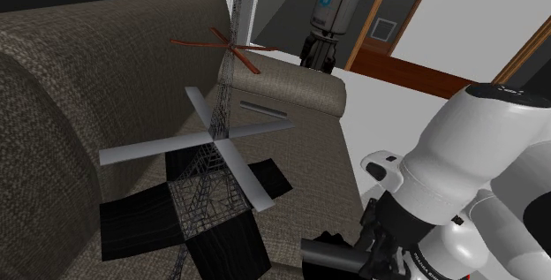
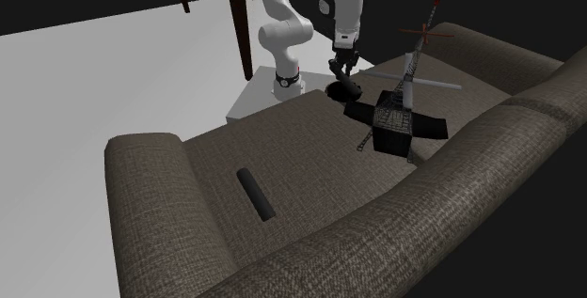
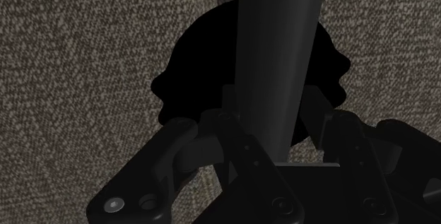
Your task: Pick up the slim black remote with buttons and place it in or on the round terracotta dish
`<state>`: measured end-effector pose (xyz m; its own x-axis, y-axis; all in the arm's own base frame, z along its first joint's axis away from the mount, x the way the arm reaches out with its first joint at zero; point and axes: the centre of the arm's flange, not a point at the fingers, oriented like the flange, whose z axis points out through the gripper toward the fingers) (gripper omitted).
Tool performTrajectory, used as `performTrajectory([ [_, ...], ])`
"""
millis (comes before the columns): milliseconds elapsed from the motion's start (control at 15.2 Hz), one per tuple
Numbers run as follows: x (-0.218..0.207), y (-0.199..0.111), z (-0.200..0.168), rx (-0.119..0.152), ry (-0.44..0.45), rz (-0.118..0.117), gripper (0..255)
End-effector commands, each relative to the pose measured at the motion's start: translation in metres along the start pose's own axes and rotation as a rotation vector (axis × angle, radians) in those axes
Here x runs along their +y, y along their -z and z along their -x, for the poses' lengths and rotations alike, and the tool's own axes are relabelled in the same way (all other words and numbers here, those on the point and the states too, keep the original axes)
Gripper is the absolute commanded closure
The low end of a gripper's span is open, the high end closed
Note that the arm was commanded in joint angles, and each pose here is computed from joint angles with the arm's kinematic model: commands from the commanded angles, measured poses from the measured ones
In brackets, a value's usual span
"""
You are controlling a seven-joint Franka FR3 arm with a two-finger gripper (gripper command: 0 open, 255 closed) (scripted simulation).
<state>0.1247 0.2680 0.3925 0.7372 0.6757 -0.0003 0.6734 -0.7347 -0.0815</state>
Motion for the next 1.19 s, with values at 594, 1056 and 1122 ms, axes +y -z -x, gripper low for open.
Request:
performTrajectory([
  [594,0.003,-0.043,0.000,0.001,0.000,0.000,255],
  [1056,0.003,-0.043,0.000,0.001,0.000,0.000,0],
  [1122,0.003,-0.043,0.000,0.001,0.000,0.000,0],
])
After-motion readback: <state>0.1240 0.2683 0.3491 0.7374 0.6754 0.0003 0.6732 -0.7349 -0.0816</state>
